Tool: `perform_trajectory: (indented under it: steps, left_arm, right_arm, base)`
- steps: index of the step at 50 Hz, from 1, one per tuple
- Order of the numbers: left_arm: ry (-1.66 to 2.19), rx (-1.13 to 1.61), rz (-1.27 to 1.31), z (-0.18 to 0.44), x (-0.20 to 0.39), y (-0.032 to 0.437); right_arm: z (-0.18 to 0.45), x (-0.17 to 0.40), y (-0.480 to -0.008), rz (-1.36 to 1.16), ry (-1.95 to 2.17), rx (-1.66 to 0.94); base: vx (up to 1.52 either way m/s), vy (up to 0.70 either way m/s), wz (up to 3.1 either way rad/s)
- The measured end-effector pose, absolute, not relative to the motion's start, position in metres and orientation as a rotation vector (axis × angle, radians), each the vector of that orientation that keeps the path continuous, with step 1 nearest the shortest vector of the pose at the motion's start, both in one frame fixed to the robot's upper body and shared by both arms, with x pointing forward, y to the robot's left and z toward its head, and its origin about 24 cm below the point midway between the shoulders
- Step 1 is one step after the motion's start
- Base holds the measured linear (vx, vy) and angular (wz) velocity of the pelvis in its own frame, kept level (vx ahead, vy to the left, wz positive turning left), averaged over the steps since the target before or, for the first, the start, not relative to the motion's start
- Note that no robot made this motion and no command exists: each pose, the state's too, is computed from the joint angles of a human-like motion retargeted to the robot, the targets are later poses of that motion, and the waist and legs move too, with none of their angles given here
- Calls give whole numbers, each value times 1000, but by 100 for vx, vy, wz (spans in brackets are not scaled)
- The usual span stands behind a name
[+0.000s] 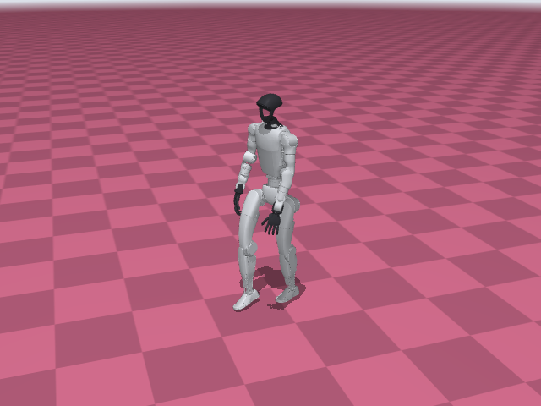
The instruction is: Walk
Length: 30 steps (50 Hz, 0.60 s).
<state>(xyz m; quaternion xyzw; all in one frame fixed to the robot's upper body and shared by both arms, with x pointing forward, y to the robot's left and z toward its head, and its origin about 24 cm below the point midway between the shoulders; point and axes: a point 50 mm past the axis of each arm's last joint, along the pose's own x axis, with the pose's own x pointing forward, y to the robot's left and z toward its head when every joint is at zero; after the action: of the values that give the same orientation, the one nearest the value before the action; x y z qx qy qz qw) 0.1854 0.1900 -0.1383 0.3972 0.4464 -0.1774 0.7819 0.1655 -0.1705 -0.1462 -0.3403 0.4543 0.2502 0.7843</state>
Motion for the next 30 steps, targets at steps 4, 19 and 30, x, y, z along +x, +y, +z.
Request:
perform_trajectory:
  steps: [4, 19, 30]
  left_arm:
    - [881, 873, -415, -130, 203, 179]
    - [716, 940, -555, -116, 215, 166]
    - [1087, 896, -596, -159, 114, 208]
  right_arm:
    - [-153, 147, -176, 532, 1043, -697]
    - [-154, 134, -206, 452, 1100, -675]
    - [-130, 182, -221, 360, 958, -729]
  base:
    - [-22, -1, 44]
    - [-25, -4, 23]
    - [-39, -7, -5]
